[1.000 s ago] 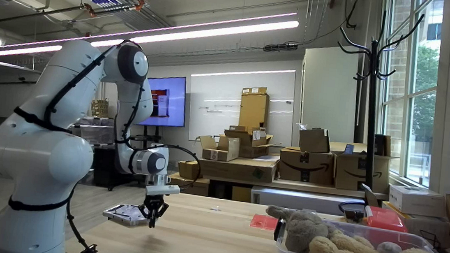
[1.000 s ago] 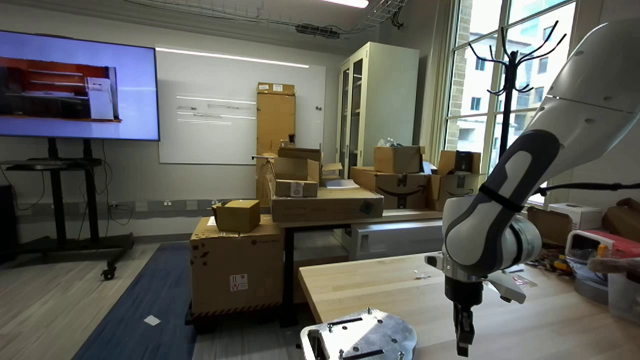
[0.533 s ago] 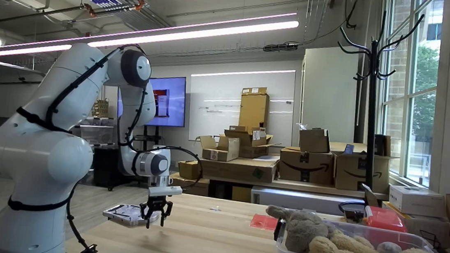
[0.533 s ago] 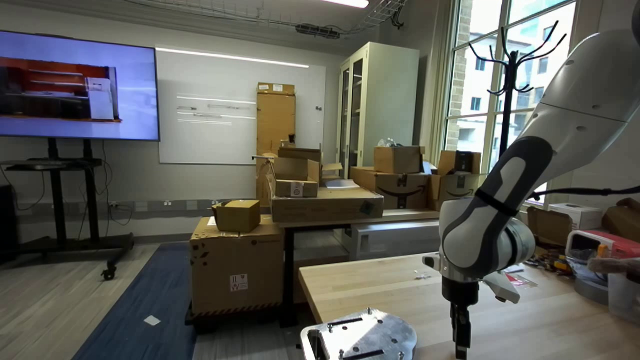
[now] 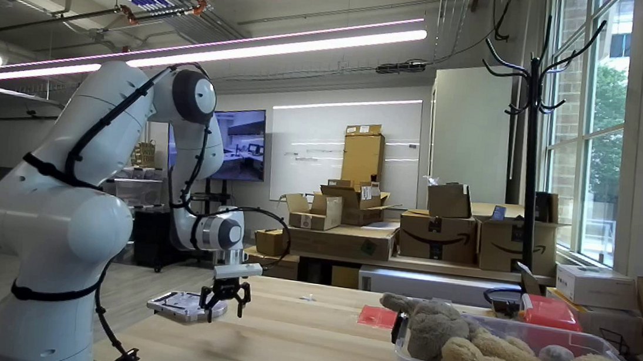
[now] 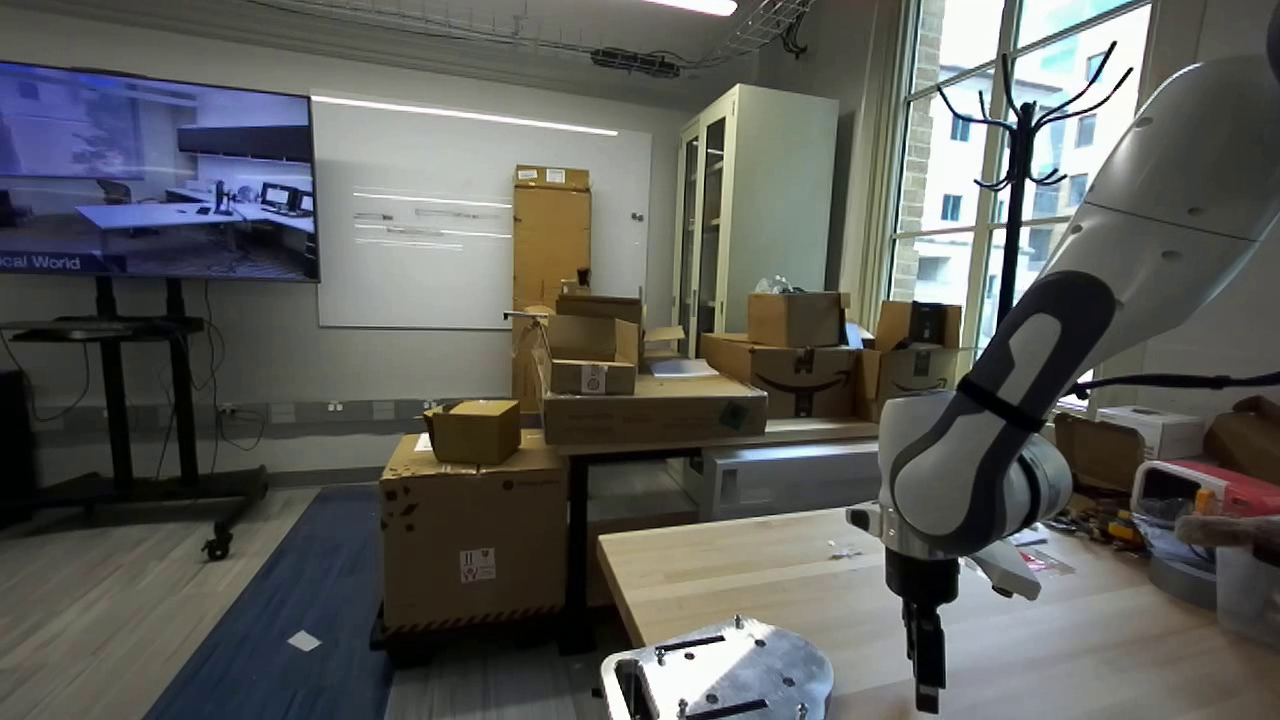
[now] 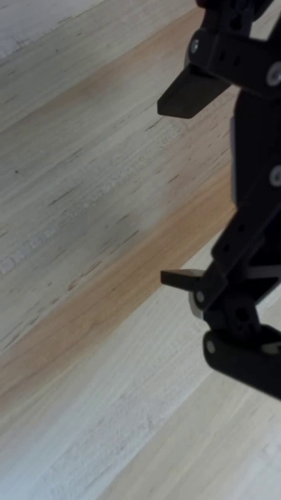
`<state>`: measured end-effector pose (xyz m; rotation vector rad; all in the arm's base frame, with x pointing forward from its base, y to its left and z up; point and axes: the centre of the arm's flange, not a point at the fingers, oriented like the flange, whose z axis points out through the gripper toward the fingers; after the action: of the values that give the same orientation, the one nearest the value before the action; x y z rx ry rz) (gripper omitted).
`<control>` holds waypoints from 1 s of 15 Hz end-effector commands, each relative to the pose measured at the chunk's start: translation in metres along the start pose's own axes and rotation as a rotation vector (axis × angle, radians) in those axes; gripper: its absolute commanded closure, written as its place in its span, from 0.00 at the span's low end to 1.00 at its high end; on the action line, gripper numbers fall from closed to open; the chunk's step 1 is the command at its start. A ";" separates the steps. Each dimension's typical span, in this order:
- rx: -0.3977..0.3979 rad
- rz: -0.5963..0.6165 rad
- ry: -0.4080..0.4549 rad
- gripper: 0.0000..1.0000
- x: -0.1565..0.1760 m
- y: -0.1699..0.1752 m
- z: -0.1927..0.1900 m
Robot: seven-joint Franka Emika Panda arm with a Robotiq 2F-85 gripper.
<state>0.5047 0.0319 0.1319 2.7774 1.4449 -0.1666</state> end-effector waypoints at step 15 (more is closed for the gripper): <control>-0.204 0.486 0.137 0.00 -0.109 -0.026 -0.279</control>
<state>0.4689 0.0002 0.3809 2.8265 0.9163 0.1856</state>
